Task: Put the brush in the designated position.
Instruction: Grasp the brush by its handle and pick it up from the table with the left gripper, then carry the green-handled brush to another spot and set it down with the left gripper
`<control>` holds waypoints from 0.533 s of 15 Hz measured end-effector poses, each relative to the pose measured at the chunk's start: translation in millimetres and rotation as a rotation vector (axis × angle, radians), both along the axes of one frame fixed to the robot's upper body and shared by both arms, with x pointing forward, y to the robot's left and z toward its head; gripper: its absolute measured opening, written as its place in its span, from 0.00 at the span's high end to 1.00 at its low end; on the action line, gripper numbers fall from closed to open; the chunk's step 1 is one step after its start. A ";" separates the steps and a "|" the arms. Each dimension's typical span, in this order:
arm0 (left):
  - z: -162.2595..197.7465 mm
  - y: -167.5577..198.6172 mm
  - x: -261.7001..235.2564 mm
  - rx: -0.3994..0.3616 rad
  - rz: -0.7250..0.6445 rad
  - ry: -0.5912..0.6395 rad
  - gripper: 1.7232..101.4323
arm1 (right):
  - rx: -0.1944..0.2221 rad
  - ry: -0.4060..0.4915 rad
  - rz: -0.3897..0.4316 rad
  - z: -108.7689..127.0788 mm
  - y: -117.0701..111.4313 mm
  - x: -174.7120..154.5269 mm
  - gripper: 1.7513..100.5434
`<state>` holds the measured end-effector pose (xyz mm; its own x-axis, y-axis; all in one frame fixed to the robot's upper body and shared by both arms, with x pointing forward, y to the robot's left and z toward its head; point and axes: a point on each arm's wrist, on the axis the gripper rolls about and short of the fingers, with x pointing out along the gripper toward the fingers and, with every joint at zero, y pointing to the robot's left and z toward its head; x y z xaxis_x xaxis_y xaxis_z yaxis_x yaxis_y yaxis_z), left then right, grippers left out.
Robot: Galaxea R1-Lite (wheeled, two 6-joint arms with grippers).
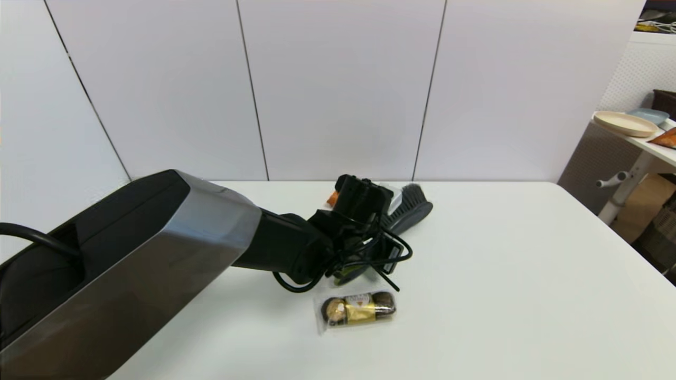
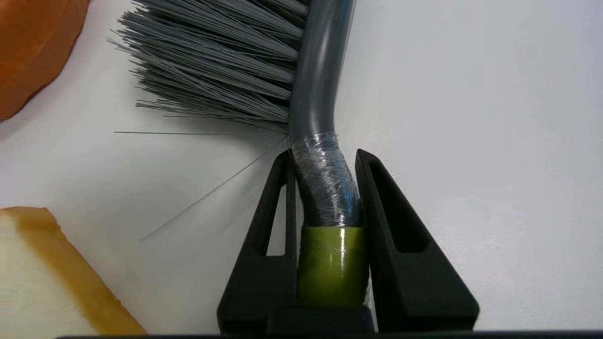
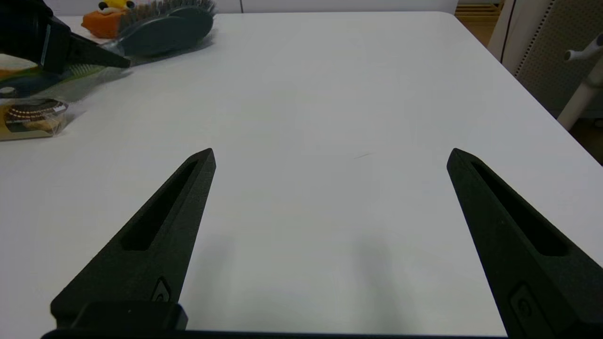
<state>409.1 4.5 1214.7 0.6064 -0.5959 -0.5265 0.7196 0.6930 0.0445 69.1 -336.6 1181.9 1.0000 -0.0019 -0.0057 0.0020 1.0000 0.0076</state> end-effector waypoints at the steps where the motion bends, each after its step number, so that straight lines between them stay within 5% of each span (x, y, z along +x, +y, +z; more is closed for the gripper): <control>1: 5.9 0.4 -0.7 -0.012 0.000 -0.010 0.76 | 0.000 0.000 0.000 0.0 0.0 0.0 0.03; 8: 60.7 -4.4 -9.7 -0.187 -0.015 -0.154 0.76 | 0.000 0.000 0.000 0.0 0.0 0.0 0.03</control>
